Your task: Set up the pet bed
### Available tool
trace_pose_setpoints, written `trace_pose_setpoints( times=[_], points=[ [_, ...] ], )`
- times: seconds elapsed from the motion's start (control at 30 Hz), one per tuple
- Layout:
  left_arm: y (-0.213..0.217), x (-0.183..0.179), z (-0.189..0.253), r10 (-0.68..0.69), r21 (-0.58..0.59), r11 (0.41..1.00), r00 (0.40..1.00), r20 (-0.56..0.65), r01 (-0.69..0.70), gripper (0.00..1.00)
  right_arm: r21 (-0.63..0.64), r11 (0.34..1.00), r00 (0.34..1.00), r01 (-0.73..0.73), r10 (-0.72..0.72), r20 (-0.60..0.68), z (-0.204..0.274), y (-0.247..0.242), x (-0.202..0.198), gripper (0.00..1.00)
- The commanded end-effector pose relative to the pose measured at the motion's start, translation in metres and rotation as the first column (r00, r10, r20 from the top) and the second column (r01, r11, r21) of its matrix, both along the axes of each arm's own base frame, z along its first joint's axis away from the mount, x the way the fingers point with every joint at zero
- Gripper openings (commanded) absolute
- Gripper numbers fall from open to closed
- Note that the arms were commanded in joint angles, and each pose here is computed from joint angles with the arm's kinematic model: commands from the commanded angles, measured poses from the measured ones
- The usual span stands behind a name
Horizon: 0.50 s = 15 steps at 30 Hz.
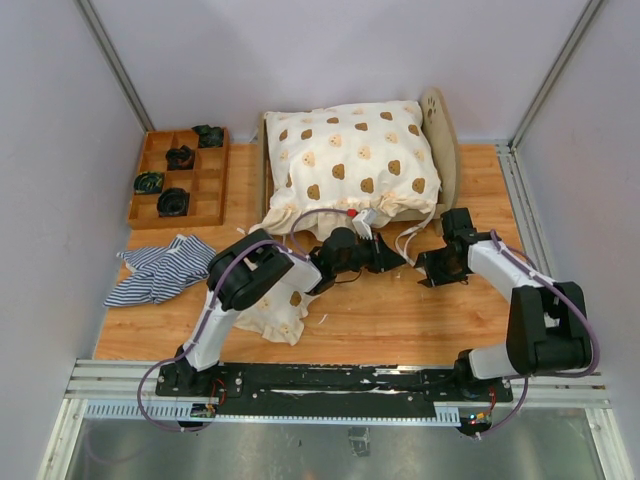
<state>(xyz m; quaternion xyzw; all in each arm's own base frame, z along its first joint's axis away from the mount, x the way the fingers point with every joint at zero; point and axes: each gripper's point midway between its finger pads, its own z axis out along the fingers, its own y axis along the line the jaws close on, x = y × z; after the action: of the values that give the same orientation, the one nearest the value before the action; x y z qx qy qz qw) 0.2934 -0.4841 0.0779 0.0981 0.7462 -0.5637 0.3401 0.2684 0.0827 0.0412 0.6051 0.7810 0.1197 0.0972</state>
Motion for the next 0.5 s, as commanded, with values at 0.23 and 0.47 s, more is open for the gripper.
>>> trace_pose_setpoints(
  times=[0.23, 0.47],
  points=[
    [0.003, 0.013, 0.000, 0.018, 0.013, 1.000, 0.998, 0.065, -0.019, 0.00, 0.062, 0.978, 0.977, 0.197, -0.190, -0.094, -0.013, -0.009, 0.025, 0.44],
    [0.005, 0.015, -0.005, 0.027, 0.018, 0.999, 0.998, 0.065, -0.028, 0.00, 0.050, 0.978, 0.974, 0.204, -0.198, -0.112, -0.019, -0.014, 0.028, 0.43]
  ],
)
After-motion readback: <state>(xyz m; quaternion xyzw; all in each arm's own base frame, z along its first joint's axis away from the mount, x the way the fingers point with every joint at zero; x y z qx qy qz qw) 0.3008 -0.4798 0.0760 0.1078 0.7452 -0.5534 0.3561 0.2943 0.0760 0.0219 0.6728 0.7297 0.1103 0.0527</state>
